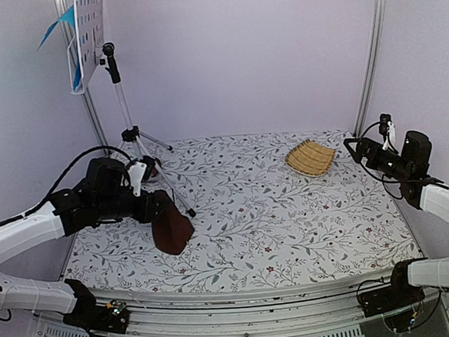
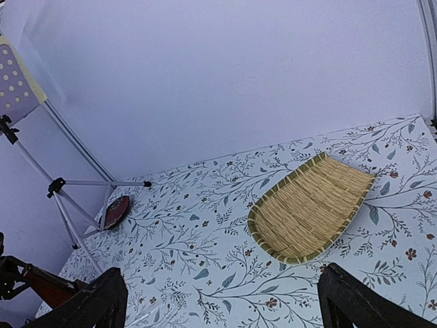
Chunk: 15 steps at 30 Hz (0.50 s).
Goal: Pack up the instrument practice props
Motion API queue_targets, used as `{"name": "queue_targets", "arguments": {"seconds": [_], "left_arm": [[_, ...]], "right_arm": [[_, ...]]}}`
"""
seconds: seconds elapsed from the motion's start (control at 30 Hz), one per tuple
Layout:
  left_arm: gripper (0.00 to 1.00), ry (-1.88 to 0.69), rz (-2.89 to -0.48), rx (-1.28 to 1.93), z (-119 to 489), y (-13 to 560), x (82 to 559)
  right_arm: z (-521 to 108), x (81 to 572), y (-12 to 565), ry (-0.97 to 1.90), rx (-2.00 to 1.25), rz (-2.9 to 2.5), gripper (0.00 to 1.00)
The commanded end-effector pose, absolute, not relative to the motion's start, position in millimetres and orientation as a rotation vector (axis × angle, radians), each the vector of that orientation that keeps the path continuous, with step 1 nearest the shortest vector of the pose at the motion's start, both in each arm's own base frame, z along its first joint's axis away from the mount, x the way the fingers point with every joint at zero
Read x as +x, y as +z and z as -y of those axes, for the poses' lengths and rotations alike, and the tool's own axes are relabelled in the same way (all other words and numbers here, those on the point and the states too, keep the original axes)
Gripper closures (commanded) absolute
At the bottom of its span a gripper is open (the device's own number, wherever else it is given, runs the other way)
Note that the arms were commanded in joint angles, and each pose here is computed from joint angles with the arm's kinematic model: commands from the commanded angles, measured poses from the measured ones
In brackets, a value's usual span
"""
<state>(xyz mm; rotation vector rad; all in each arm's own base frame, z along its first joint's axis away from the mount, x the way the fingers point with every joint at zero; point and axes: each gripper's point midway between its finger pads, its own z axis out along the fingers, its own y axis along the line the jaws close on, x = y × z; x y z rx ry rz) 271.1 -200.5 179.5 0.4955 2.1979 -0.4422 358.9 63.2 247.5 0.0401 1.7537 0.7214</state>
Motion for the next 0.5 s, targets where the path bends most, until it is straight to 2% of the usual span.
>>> {"name": "queue_targets", "arguments": {"seconds": [0.0, 0.23, 0.47], "left_arm": [[0.75, -0.515, -2.189, 0.713, 237, 175, 251], [0.74, -0.597, -2.096, 0.832, 273, 183, 245], [0.74, -0.639, -1.94, 0.916, 316, 201, 261]], "right_arm": [[-70, 354, 261, 0.729, -0.02, -1.712, 0.01], [-73, 350, 264, 0.737, -0.039, -1.703, 0.01], [-77, 347, 267, 0.747, -0.06, -1.696, 0.01]]}}
